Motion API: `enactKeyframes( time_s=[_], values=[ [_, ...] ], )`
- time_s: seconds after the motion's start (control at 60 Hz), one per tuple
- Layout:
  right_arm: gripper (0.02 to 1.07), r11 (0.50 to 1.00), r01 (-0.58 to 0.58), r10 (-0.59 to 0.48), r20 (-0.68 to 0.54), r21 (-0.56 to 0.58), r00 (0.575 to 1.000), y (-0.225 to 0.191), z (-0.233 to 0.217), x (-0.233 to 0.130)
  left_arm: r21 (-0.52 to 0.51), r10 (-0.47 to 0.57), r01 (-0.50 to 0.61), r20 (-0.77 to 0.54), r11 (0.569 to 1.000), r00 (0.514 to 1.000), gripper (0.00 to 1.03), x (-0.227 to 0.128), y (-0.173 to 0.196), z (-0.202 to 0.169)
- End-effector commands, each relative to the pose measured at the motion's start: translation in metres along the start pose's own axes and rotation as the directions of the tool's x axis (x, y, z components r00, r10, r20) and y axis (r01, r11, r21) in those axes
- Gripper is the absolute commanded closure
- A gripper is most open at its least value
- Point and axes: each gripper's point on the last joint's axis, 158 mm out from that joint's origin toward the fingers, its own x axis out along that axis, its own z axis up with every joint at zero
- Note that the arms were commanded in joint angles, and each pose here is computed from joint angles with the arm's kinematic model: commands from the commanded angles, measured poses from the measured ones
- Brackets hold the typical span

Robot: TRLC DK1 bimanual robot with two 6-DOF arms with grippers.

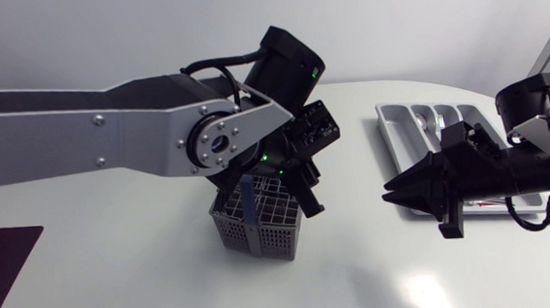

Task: Unload the cutlery basket into the drawer organizer.

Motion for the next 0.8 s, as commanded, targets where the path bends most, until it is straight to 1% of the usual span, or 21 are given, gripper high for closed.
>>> enactKeyframes(
  time_s=[0.0, 0.167, 0.217, 0.317, 0.35, 0.383, 0.417, 0.433, 0.7, 0.783],
  values=[
    [0.69, 1.0, -0.012, 0.012, -0.002, -0.003, 1.0, 0.004, -0.006, -0.002, -0.012, 0.001, -0.001, -0.014, 1.0, 1.0, 0.65, 0.0, 0.004, 0.003],
    [0.69, 1.0, -0.016, 0.016, 0.002, -0.004, 1.0, 0.005, -0.005, -0.002, -0.02, -0.002, 0.001, -0.04, 1.0, 0.999, 0.65, -0.007, 0.006, -0.002],
    [0.69, 1.0, -0.022, 0.022, 0.002, -0.005, 1.0, 0.007, -0.004, -0.001, -0.022, -0.001, 0.0, -0.043, 1.0, 0.999, 0.67, -0.007, 0.007, -0.003],
    [0.69, 1.0, -0.028, 0.028, 0.005, -0.008, 1.0, 0.011, -0.002, -0.002, -0.025, -0.003, 0.002, -0.047, 1.0, 0.999, 0.8, -0.005, 0.006, -0.004],
    [0.69, 0.999, -0.033, 0.033, 0.005, -0.009, 0.999, 0.014, -0.002, -0.001, -0.025, -0.002, 0.001, -0.045, 1.0, 0.999, 0.81, -0.005, 0.006, -0.003],
    [0.69, 0.999, -0.032, 0.032, 0.007, -0.01, 0.999, 0.014, 0.0, -0.002, -0.024, -0.003, 0.002, -0.048, 1.0, 0.999, 0.88, -0.003, 0.006, -0.003],
    [0.69, 1.0, -0.028, 0.028, 0.01, -0.012, 1.0, 0.014, 0.001, -0.003, -0.024, -0.003, 0.002, -0.048, 1.0, 0.999, 0.9, -0.003, 0.006, -0.003],
    [0.69, 1.0, -0.026, 0.026, 0.01, -0.012, 1.0, 0.014, 0.002, -0.003, -0.024, -0.004, 0.002, -0.046, 1.0, 0.999, 0.94, -0.003, 0.006, -0.002],
    [0.69, 1.0, -0.022, 0.022, 0.012, -0.015, 1.0, 0.014, 0.006, -0.007, -0.016, -0.011, 0.01, -0.052, 1.0, 0.999, 1.0, -0.004, 0.004, 0.001],
    [0.69, 1.0, -0.026, 0.026, 0.01, -0.013, 1.0, 0.015, 0.006, -0.007, -0.016, -0.01, 0.01, -0.046, 1.0, 0.999, 1.0, -0.009, 0.005, 0.005]
  ],
)
